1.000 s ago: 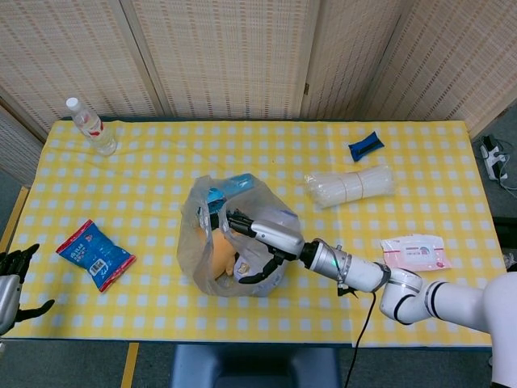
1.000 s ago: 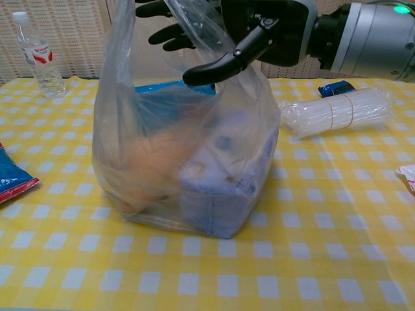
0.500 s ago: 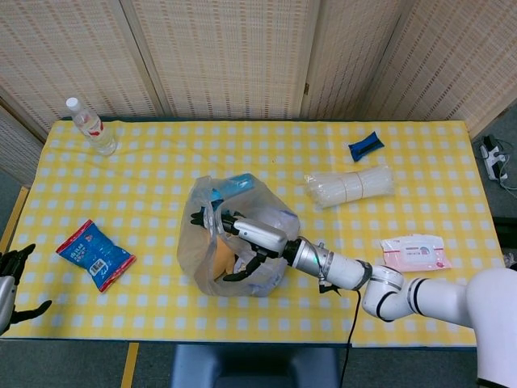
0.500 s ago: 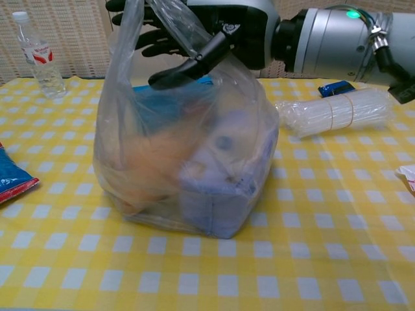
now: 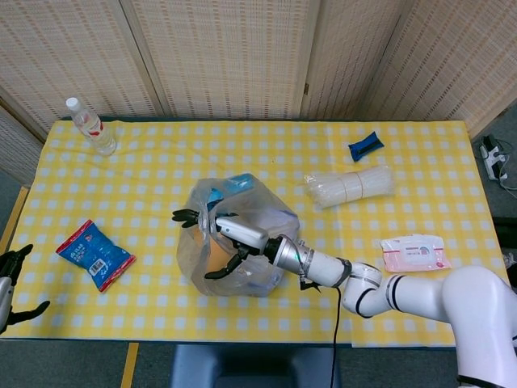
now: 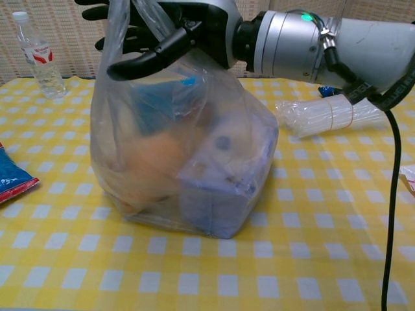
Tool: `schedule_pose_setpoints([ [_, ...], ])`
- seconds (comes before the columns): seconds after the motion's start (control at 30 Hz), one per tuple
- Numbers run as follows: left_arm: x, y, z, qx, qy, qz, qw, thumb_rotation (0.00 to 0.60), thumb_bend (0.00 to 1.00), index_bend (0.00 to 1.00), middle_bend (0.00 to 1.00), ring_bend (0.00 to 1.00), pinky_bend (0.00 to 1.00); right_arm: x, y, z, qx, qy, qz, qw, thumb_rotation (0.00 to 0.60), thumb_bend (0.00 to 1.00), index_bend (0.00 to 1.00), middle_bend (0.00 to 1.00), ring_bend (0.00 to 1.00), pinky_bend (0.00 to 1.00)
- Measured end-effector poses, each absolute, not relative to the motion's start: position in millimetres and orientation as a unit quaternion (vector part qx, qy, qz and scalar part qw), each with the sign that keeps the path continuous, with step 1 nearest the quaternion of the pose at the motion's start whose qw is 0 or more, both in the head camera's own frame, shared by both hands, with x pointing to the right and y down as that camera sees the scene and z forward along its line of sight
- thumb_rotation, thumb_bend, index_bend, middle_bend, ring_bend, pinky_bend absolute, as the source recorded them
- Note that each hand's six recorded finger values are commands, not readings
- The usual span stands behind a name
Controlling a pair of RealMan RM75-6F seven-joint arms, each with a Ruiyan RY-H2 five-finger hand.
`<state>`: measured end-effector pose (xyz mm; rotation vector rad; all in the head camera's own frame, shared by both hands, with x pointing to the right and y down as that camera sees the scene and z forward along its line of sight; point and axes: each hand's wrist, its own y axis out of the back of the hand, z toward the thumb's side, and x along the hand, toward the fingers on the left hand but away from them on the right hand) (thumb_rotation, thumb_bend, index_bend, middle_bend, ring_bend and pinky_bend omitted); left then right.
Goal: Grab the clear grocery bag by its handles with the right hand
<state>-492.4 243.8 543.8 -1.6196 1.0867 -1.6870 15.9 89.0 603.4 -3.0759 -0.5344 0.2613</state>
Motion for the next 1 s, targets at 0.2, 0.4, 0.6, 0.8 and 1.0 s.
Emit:
schedule_pose_setpoints([
  [0.2, -494.2, 244.4, 541.6, -0.601, 0.408, -0.629, 0.276, 0.600, 0.19, 0.00, 0.18, 0.12, 0.01, 1.4, 87.9, 602.9, -0.983, -0.171, 0.064, -0.011, 0.600, 0.23, 0.02, 0.00, 0.17, 0.00],
  [0.4, -495.2, 243.9, 539.2, -0.601, 0.411, -0.627, 0.277, 0.600, 0.19, 0.00, 0.18, 0.12, 0.01, -4.1, 87.3, 598.4, -0.983, -0.176, 0.045, -0.029, 0.600, 0.22, 0.02, 0.00, 0.15, 0.00],
  [0.6, -496.5, 242.3, 538.9, -0.601, 0.413, -0.627, 0.276, 0.600, 0.19, 0.00, 0.18, 0.12, 0.01, -12.2, 86.7, 595.4, -0.983, -0.174, 0.032, -0.052, 0.600, 0.22, 0.02, 0.00, 0.16, 0.00],
  [0.8, -498.3, 241.6, 536.6, -0.598, 0.417, -0.626, 0.276, 0.600, 0.19, 0.00, 0.18, 0.12, 0.01, -24.5, 85.3, 597.6, -0.981, -0.171, 0.027, -0.084, 0.600, 0.22, 0.02, 0.00, 0.19, 0.00],
  [1.0, -500.9, 241.4, 534.9, -0.596, 0.421, -0.627, 0.274, 0.600, 0.19, 0.00, 0.18, 0.12, 0.01, -32.6, 84.1, 595.5, -0.978, -0.173, 0.002, -0.121, 0.600, 0.22, 0.02, 0.00, 0.19, 0.00],
])
